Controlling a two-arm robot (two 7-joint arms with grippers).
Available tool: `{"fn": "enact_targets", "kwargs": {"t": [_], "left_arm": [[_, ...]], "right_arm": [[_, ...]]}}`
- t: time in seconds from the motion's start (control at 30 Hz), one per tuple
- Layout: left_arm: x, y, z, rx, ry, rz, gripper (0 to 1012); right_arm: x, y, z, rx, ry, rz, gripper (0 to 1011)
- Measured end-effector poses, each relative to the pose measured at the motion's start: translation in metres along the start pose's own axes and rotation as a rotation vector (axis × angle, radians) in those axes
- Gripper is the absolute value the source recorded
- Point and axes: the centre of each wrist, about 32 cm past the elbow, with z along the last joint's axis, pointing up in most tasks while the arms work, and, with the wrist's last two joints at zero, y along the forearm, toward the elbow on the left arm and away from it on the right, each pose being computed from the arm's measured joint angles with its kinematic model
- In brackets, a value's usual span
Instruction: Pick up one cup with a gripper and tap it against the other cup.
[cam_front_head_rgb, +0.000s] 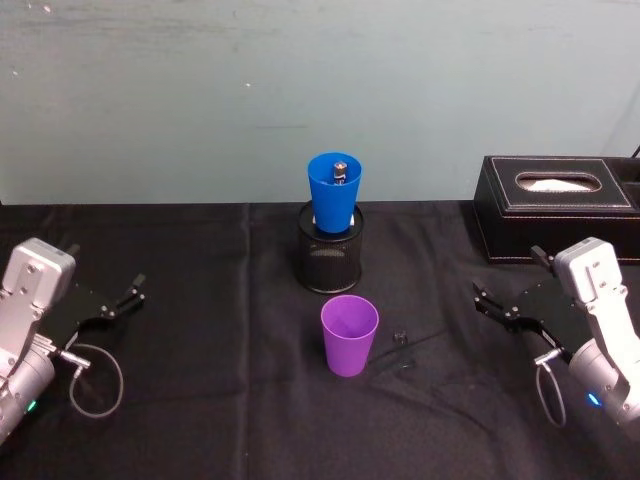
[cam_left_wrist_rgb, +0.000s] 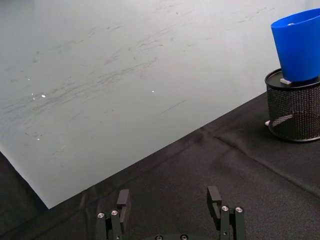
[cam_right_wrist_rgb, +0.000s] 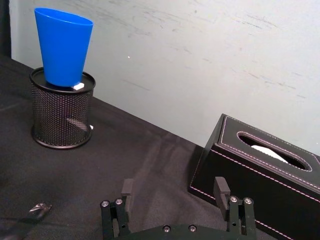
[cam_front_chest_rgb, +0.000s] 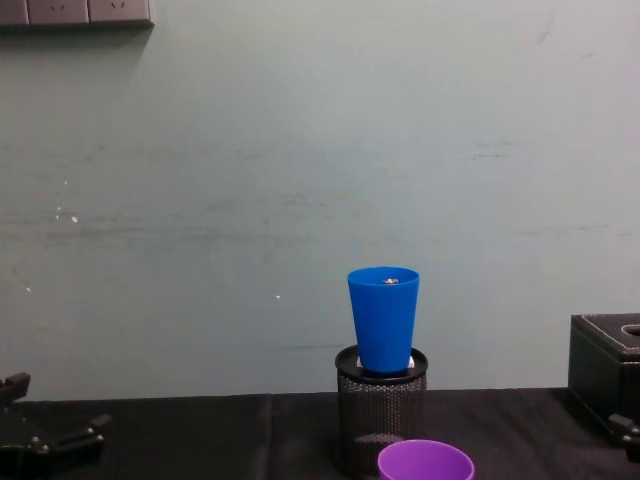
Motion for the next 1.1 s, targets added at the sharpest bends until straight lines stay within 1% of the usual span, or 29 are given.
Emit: {"fn": "enact_targets", "kwargs": {"t": [0.43,0.5,0.53,0.67,0.7,0.77,0.9,0.97,1.0,1.07,1.1], "left_arm": [[0.0000,0.0000,0.0000,0.000,0.000,0.000,1000],[0.0000,0.0000,0.0000,0.000,0.000,0.000,1000],[0.0000,0.0000,0.0000,0.000,0.000,0.000,1000],[0.0000,0.0000,0.0000,0.000,0.000,0.000,1000],[0.0000,0.0000,0.0000,0.000,0.000,0.000,1000],[0.0000,0.0000,0.0000,0.000,0.000,0.000,1000],[0.0000,0.0000,0.0000,0.000,0.000,0.000,1000],[0.0000,0.0000,0.0000,0.000,0.000,0.000,1000],[0.0000,0.0000,0.0000,0.000,0.000,0.000,1000],[0.0000,0.0000,0.0000,0.000,0.000,0.000,1000],[0.0000,0.0000,0.0000,0.000,0.000,0.000,1000]], "right_arm": [[0.000,0.000,0.000,0.000,0.000,0.000,1003],[0.003,0.000,0.002,0.013,0.000,0.005,1003],[0.006,0.000,0.006,0.037,0.002,0.012,1003],[0.010,-0.005,0.011,0.081,0.016,0.034,1003],[0.011,-0.009,0.013,0.103,0.023,0.048,1003],[0.012,-0.015,0.014,0.130,0.038,0.076,1002],[0.009,-0.026,0.013,0.154,0.070,0.134,1003],[0.005,-0.034,0.010,0.167,0.107,0.209,1003],[0.005,-0.034,0.010,0.167,0.107,0.209,1002],[0.001,-0.038,0.006,0.171,0.130,0.265,1003],[-0.003,-0.040,0.003,0.170,0.143,0.305,1003]]}}
